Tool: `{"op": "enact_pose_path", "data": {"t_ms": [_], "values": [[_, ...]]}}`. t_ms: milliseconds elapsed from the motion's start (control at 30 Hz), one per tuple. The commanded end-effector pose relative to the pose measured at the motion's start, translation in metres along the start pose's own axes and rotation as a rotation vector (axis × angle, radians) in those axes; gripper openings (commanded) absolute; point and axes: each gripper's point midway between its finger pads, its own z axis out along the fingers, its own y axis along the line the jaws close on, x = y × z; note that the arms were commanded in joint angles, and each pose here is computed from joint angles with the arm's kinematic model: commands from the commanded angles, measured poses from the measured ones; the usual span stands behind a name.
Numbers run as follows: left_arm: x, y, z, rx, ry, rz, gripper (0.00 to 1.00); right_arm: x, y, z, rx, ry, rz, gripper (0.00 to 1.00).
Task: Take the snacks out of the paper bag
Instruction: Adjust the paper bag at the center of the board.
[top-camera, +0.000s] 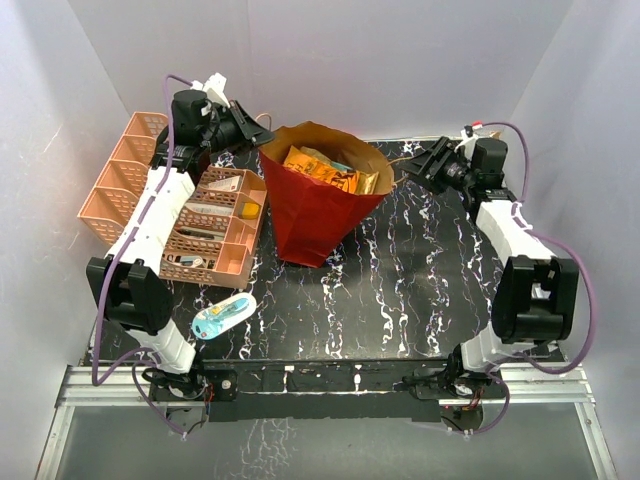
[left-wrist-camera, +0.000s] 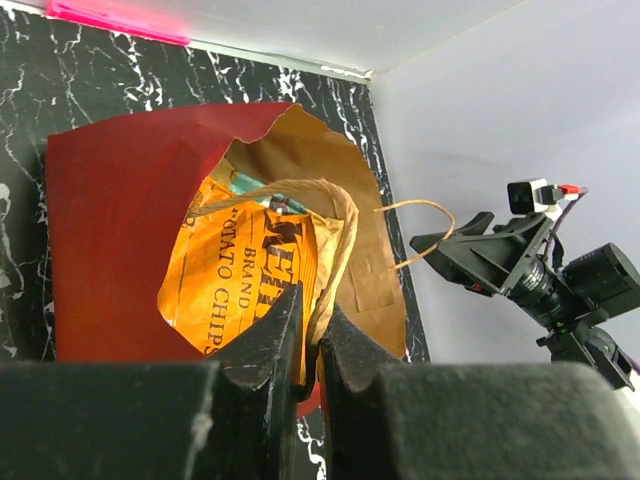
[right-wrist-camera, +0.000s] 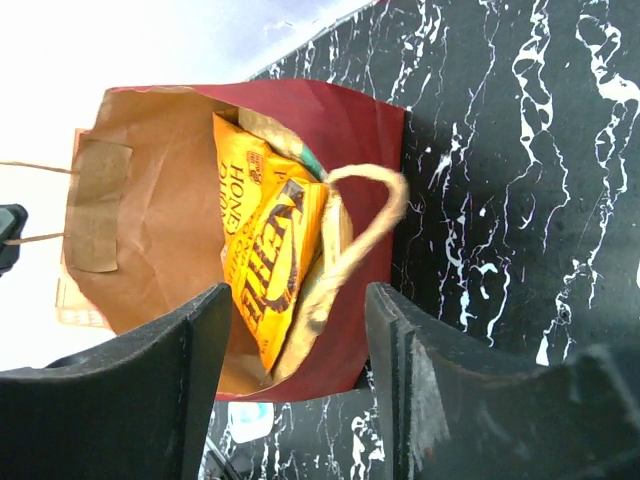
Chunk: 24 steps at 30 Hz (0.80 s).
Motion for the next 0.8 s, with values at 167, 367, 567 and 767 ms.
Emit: {"op": "enact_pose_path", "data": {"t_ms": [167,367,567,767], "values": [[-0.015,0.002,-0.029,-0.124,-0.027,0.063,0.30,-0.022,0.033,0.019,-0.149,-0.013,-0.096,0.33],[-0.019,0.009,-0.033,-0.144,-0.015,0.072,0.49,-0.024,0.045,0.019,-0.202,-0.003,-0.134,0.34],[-0.023,0.027,-0.034,-0.173,-0.008,0.035,0.57,-0.017,0.051,0.025,-0.235,0.037,-0.151,0.47],[-0.026,0.039,-0.036,-0.168,-0.004,0.029,0.61,0.004,0.070,0.040,-0.297,0.110,-0.174,0.52]]}}
